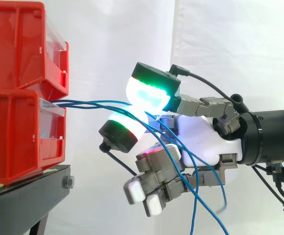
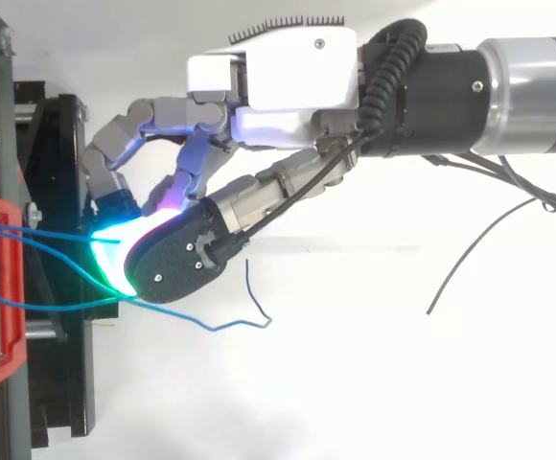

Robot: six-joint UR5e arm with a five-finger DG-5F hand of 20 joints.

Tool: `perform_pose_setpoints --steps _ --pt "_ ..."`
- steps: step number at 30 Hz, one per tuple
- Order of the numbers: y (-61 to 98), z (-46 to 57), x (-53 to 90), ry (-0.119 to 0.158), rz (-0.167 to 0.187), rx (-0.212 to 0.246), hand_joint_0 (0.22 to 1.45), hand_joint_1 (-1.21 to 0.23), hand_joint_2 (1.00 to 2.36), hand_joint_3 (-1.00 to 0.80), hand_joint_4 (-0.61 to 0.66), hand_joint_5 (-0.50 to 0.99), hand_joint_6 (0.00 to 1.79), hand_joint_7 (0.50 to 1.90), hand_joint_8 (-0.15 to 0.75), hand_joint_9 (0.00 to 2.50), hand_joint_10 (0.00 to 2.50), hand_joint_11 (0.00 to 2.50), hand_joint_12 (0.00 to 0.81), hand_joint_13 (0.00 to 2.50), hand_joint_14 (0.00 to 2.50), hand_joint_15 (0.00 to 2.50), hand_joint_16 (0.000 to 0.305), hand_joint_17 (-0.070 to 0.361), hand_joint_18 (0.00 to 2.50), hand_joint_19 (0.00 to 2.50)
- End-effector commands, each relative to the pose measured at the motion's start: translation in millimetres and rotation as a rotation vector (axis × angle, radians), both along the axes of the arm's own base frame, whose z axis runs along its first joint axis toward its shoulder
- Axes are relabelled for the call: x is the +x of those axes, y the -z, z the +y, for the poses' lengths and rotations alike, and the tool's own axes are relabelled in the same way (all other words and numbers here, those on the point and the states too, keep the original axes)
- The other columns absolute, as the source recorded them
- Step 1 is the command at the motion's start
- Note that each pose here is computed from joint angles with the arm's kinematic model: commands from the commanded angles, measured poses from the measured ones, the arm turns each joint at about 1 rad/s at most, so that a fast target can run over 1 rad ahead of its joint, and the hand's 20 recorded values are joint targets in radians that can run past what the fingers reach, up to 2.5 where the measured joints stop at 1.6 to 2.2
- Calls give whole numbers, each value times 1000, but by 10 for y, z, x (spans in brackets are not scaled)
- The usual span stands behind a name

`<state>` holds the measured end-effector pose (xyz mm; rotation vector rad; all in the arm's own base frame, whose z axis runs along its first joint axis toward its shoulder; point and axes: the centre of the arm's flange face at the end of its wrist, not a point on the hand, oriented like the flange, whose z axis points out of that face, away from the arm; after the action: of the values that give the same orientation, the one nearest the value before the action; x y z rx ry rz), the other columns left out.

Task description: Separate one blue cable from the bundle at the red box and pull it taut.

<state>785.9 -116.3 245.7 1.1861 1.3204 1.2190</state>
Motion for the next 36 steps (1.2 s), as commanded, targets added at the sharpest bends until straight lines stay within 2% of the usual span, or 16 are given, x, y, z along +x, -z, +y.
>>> perform_pose_setpoints --steps 1,6,9,15,18,24,26,27,28,36 --pt "-2 2 2 0 -1 0 623 -732 1023 -123 -121 -172 857 1136 296 986 4 1592 363 869 26 852 41 92 696 675" --pt "-4 -2 4 5 -3 0 621 -734 1022 -122 -124 -171 857 1134 313 769 8 1437 366 848 25 892 42 94 698 701" --pt "5 10 1 3 0 0 620 -735 1022 -123 -124 -172 857 1141 316 622 14 1230 364 842 23 907 42 94 711 720" --pt "-2 8 4 5 -1 0 617 -733 1022 -116 -125 -172 856 1153 313 462 14 993 355 845 23 906 41 92 766 748" --pt "-1 8 3 5 0 0 617 -731 1023 -112 -127 -172 858 1153 322 482 16 1046 338 876 24 926 39 89 801 760" --pt "-1 32 6 1 0 0 621 -726 1025 -110 -115 -172 863 1129 337 657 21 1546 313 1021 21 1062 35 79 911 799" --pt "7 32 3 1 2 0 624 -725 1024 -110 -110 -172 863 1126 339 643 110 1548 314 1025 20 1066 35 79 915 799" --pt "-2 32 8 1 -1 0 624 -725 1024 -110 -105 -173 863 1135 333 629 303 1502 310 1027 20 1067 35 79 917 797" --pt "-2 34 8 0 -1 0 624 -724 1024 -111 -107 -172 863 1127 337 621 387 1488 308 1026 20 1084 35 78 917 798" --pt "7 32 3 1 2 0 624 -725 1024 -113 -110 -172 863 1133 334 572 682 1460 307 1047 16 1218 35 79 895 825"
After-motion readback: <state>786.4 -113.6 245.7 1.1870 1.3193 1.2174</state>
